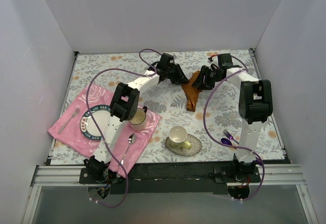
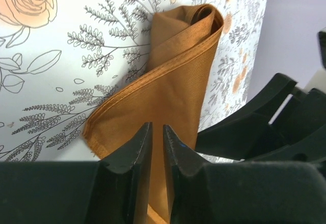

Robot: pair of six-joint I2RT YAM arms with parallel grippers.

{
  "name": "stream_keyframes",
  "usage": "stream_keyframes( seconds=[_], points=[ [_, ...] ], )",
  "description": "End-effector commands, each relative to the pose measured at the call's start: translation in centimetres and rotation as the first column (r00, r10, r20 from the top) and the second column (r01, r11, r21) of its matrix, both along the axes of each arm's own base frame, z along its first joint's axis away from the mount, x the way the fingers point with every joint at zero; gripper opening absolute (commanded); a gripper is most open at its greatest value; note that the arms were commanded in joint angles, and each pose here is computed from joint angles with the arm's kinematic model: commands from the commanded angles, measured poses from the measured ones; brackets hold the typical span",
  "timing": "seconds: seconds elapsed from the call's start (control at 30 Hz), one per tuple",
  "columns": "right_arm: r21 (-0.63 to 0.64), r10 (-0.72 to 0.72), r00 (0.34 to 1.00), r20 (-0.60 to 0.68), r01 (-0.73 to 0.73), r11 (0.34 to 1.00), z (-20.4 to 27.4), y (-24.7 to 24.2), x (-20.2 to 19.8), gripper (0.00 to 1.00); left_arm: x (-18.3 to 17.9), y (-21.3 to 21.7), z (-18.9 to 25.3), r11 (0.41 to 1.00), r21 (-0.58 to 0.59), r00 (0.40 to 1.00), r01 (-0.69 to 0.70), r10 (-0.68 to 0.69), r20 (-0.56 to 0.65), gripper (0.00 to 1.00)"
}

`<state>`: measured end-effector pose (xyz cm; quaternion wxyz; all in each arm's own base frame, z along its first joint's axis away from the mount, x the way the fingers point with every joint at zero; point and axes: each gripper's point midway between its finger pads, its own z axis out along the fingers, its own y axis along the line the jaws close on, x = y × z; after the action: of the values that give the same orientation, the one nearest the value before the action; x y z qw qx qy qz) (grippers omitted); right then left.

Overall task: Fold the napkin, place the utensils inside, and roll it up
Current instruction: Roll the napkin with the utensil

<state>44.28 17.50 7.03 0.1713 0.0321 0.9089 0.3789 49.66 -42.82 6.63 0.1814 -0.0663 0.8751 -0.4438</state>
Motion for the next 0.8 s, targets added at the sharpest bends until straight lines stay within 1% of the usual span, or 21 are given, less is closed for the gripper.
stream_keyframes(
  seconds=[0.0, 0.13, 0.23, 0.27, 0.37, 0.43, 0.6, 0.77],
  points=[
    [-0.067, -0.053, 0.998, 0.039, 0.056, 0.996, 3.4, -1.2, 0.5, 0.58, -0.9, 0.0, 3.4, 0.999, 0.003, 0.997, 0.05, -0.05, 0.065, 0.13],
    [-0.178, -0.117, 0.993, 0.01, 0.117, 0.977, 2.7, -2.8, -0.1, 0.6, -1.6, 0.0, 1.4, 0.997, 0.051, 0.997, 0.058, -0.06, 0.042, 0.12],
    [-0.23, -0.131, 0.991, 0.011, 0.13, 0.964, 2.3, -2.8, -1.1, 0.65, -2.0, -0.3, 0.5, 0.995, 0.068, 0.996, 0.07, -0.073, 0.041, 0.11],
    [-0.244, -0.128, 0.992, -0.005, 0.123, 0.962, 1.5, -2.7, -2.0, 0.66, -2.1, -0.4, 0.4, 0.995, 0.068, 0.997, 0.071, -0.074, 0.039, 0.11],
    [-0.288, -0.119, 0.993, 0.014, 0.118, 0.95, 1.1, -1.8, -3.0, 0.68, -2.7, -1.2, 0.0, 0.993, 0.08, 0.995, 0.086, -0.089, 0.038, 0.1],
    [-0.327, -0.126, 0.991, 0.047, 0.134, 0.935, 1.4, -1.7, -3.1, 0.7, -2.9, -1.1, -0.3, 0.992, 0.098, 0.995, 0.086, -0.09, 0.037, 0.09],
    [-0.388, -0.071, 0.996, 0.06, 0.089, 0.918, 1.1, 0.4, -3.9, 0.75, -2.9, -0.3, -1.1, 0.985, 0.147, 0.995, 0.085, -0.092, 0.042, 0.08],
    [-0.495, -0.058, 0.997, 0.041, 0.071, 0.866, 0.0, 0.9, -4.7, 0.75, -3.3, -0.2, -2.0, 0.982, 0.16, 0.994, 0.102, -0.106, 0.019, 0.07]
  ],
)
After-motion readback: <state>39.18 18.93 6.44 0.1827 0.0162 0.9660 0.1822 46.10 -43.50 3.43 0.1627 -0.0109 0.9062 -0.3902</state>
